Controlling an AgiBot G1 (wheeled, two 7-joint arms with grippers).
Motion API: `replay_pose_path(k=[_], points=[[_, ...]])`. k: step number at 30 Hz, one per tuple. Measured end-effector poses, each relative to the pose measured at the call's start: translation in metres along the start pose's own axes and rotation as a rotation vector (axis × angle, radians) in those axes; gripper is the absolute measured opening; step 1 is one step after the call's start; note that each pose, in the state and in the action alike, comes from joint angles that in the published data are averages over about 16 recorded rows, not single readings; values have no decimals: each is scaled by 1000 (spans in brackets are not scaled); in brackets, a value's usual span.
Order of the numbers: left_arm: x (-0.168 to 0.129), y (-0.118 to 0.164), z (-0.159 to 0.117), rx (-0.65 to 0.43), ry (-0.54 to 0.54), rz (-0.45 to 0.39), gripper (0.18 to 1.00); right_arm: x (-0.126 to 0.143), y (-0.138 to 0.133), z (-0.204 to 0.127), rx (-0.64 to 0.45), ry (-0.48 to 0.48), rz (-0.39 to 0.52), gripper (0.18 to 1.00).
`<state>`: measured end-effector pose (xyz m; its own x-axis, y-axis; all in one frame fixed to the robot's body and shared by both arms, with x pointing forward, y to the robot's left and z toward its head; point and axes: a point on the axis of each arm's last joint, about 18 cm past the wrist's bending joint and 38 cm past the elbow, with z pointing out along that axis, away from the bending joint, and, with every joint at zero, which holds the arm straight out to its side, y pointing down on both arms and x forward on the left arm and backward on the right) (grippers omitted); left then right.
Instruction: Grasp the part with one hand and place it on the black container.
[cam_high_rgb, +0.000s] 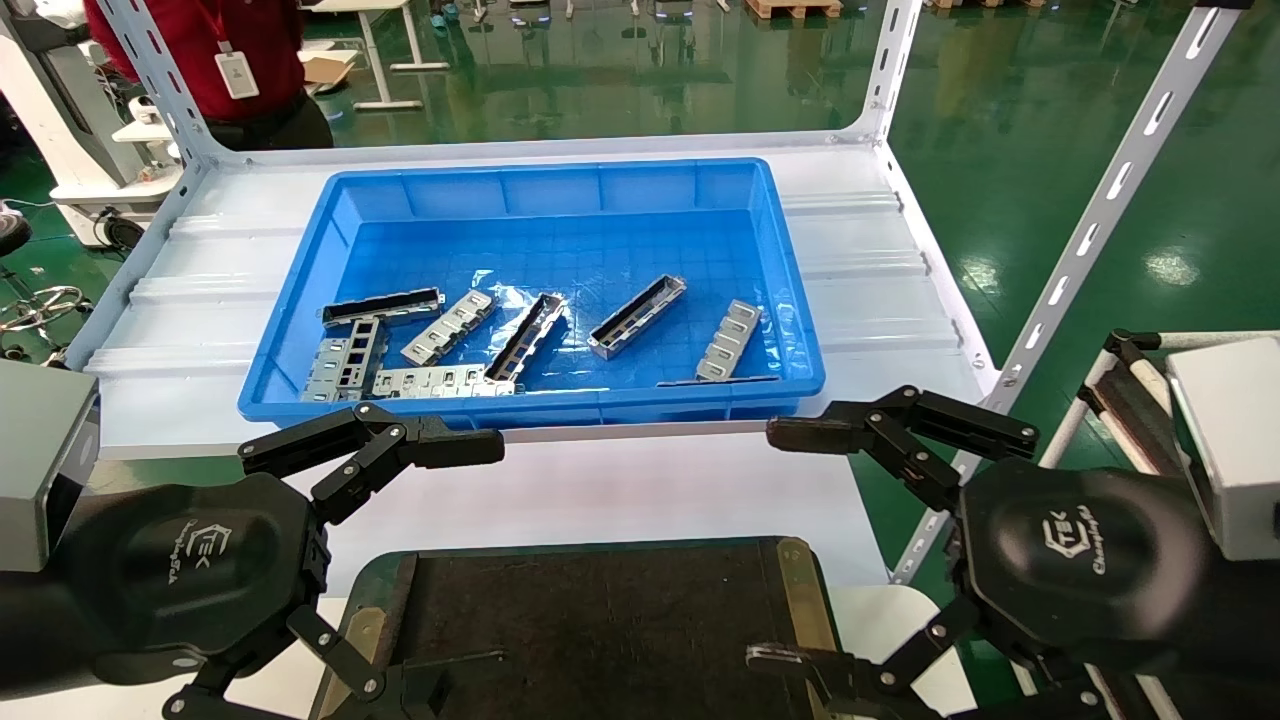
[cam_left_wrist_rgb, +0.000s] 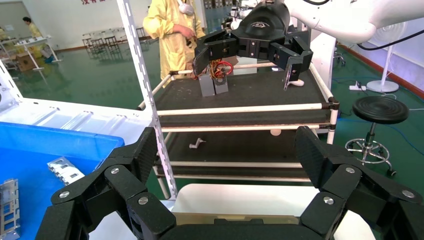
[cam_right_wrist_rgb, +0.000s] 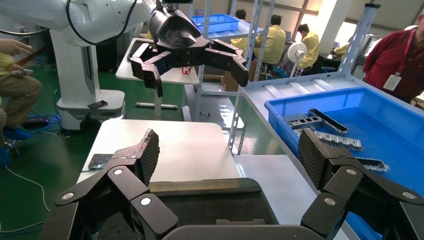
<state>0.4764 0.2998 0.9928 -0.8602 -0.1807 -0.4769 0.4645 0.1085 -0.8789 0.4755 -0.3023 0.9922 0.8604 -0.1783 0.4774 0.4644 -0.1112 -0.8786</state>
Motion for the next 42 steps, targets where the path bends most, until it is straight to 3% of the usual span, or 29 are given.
replay_pose_path(k=[42], points=[[0,0,0,0,0,0,1001,0,0,0,0,0,0,1001]])
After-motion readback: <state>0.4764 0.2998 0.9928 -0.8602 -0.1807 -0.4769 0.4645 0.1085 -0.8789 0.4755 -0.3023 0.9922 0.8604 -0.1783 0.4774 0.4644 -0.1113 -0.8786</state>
